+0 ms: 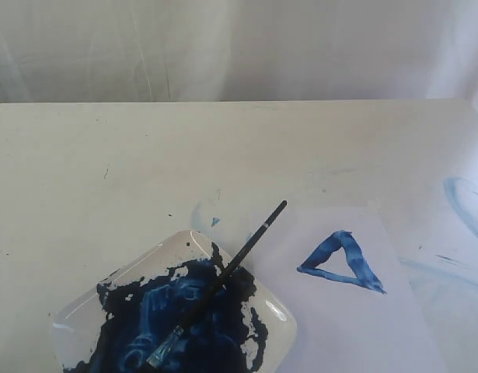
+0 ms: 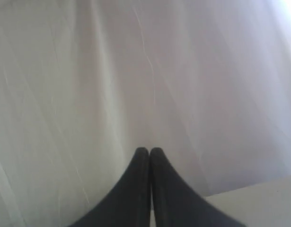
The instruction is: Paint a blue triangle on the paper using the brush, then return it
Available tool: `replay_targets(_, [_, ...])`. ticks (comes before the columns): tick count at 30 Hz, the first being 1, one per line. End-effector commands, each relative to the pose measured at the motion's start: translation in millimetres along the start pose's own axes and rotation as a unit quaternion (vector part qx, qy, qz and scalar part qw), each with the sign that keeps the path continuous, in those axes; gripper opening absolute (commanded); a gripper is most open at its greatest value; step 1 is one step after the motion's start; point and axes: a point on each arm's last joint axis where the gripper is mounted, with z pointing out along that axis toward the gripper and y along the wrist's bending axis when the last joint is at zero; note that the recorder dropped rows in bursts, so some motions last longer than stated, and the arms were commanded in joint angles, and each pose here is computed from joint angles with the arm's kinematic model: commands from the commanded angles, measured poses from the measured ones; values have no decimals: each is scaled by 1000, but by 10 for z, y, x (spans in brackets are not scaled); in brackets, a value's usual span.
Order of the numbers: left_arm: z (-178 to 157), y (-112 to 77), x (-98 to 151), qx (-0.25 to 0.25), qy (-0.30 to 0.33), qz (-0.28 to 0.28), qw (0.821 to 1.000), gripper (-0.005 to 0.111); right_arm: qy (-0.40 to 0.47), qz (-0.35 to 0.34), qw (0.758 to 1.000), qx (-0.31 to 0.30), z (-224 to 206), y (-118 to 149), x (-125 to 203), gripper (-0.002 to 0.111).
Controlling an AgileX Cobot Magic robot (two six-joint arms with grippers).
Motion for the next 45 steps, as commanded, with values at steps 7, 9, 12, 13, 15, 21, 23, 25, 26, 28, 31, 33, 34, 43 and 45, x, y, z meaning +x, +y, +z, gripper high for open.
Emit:
replay_targets(7, [2,-5,15,4,2,-3,1000,0,103,-111,988,-12,-28,-5,205,0])
replay_targets(9, [2,-5,15,4,2,-3,1000,0,129,-127,983,-9,-39,-19,249,0])
replay_targets(12, [2,-5,15,4,2,-3,1000,0,185,-131,974,3,-71,-54,343,0])
replay_targets(13, [2,-5,15,4,2,-3,1000,0,206,-131,970,8,-86,-68,378,0])
replay_targets(15, [2,-5,15,4,2,-3,1000,0,241,-131,961,16,-115,-90,436,0])
replay_targets(21, [2,-5,15,4,2,-3,1000,0,301,-130,944,29,-175,-126,527,0])
replay_targets(23, [2,-5,15,4,2,-3,1000,0,303,-128,944,30,-178,-126,531,0])
replay_targets(25, [2,-5,15,4,2,-3,1000,0,303,-128,944,30,-178,-126,531,0])
replay_targets(26, [2,-5,15,4,2,-3,1000,0,303,-128,944,30,-178,-126,531,0])
replay_targets(28, [2,-5,15,4,2,-3,1000,0,303,-128,944,30,-178,-126,531,0])
replay_targets(31, [2,-5,15,4,2,-3,1000,0,303,-128,944,31,-178,-128,531,0])
replay_targets(33, [2,-5,15,4,2,-3,1000,0,300,-129,944,50,-177,-148,524,0])
replay_targets(34, [2,-5,15,4,2,-3,1000,0,297,-130,944,64,-178,-162,519,0])
replay_targets(43, [2,-5,15,4,2,-3,1000,0,287,-132,942,118,-182,-217,500,0])
replay_targets(45, [2,-5,15,4,2,-3,1000,0,286,-132,941,124,-183,-223,497,0])
